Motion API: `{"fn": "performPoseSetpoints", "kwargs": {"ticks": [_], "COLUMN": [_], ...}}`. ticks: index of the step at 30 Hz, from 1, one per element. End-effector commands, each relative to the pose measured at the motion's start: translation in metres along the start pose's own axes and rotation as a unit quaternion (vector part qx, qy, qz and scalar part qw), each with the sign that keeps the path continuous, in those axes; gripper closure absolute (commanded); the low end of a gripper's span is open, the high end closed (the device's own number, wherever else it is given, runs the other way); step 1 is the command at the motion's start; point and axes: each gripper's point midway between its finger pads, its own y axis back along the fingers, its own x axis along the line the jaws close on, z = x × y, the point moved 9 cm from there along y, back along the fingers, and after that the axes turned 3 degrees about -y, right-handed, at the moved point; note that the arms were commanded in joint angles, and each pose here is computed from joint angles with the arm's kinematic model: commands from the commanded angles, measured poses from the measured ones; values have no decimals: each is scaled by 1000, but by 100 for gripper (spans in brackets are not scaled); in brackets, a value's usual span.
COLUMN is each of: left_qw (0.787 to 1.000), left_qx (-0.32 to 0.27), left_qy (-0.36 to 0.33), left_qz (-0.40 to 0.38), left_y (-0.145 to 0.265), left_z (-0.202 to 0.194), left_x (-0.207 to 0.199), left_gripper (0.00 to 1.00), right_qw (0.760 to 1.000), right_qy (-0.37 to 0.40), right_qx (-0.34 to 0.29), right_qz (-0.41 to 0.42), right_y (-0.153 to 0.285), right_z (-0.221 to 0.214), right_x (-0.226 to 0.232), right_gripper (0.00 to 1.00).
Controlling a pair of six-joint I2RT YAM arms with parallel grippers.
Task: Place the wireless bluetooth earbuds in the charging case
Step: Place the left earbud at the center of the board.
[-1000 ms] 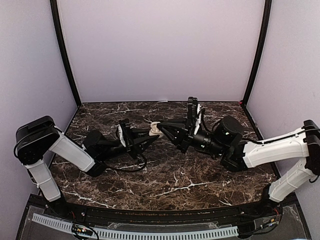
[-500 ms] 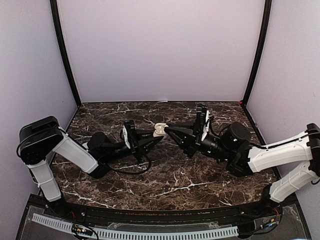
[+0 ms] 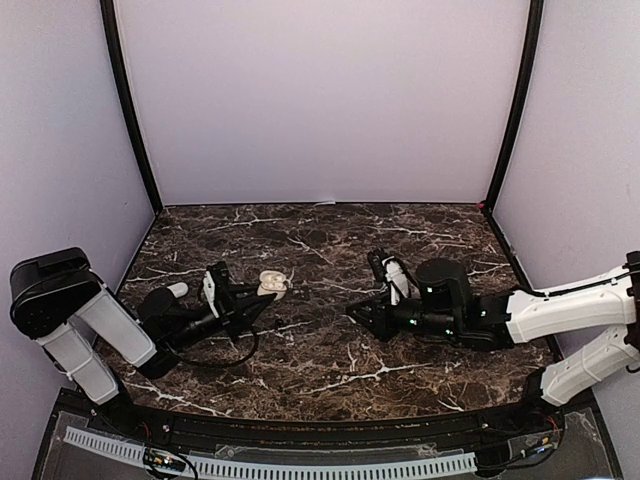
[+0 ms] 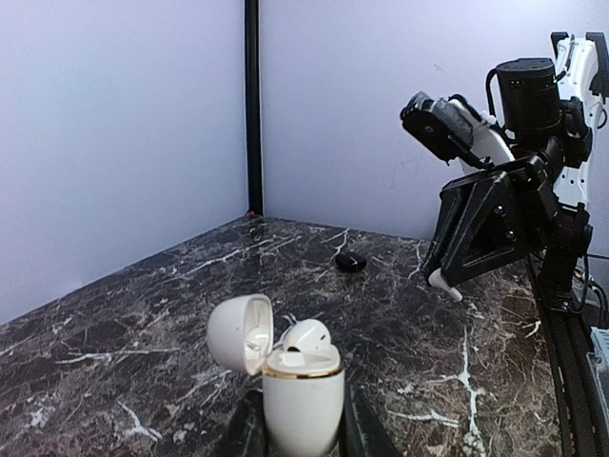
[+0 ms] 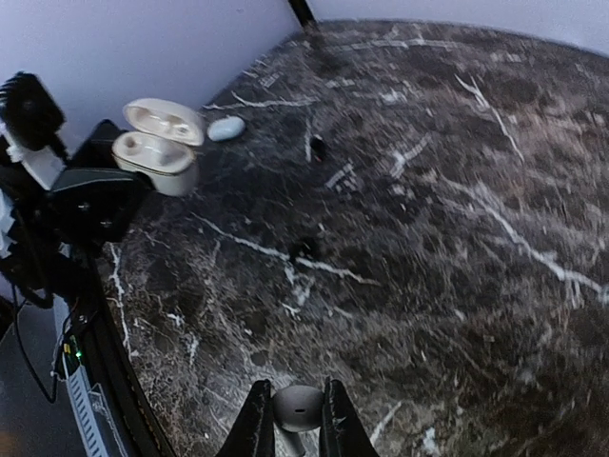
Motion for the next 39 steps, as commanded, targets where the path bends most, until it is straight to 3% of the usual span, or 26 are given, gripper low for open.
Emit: {"fn": "performPoseSetpoints", "kwargs": {"ticks": [1, 8, 13, 18, 25, 31, 36, 39], "left_qw": [995, 996, 992, 992, 991, 991, 991, 991], "left_qx": [-95, -77, -78, -75, -74, -75, -76, -76], "left_qy": [-17, -21, -28, -34, -41, -42, -46, -45], "left_qz": [-2, -31, -90, -98, -101, -102, -99, -101], "left_y": [19, 24, 21, 21, 25, 28, 29, 29], "left_z": [31, 22, 23, 20, 21, 22, 22, 22], "left_x": [1, -3, -11, -12, -13, -14, -14, -14], "left_gripper": [100, 100, 100, 100, 100, 100, 100, 100], "right_qw": [977, 938, 902, 866, 859, 857, 872, 885], "right_qy": [-137, -273, -284, -277, -275, -255, -237, -215], "right_qx": [99, 115, 134, 159, 145, 173, 181, 187], "right_qz": [-129, -179, -297, -384, -407, -414, -389, -368], "right_y": [2, 13, 13, 7, -5, -17, -18, -15], "right_z": [-31, -59, -65, -71, -71, -76, -70, -65], "right_x": [-23, -37, -43, -48, -51, -52, -47, -44], "right_gripper": [95, 94, 95, 91, 91, 87, 76, 62]}}
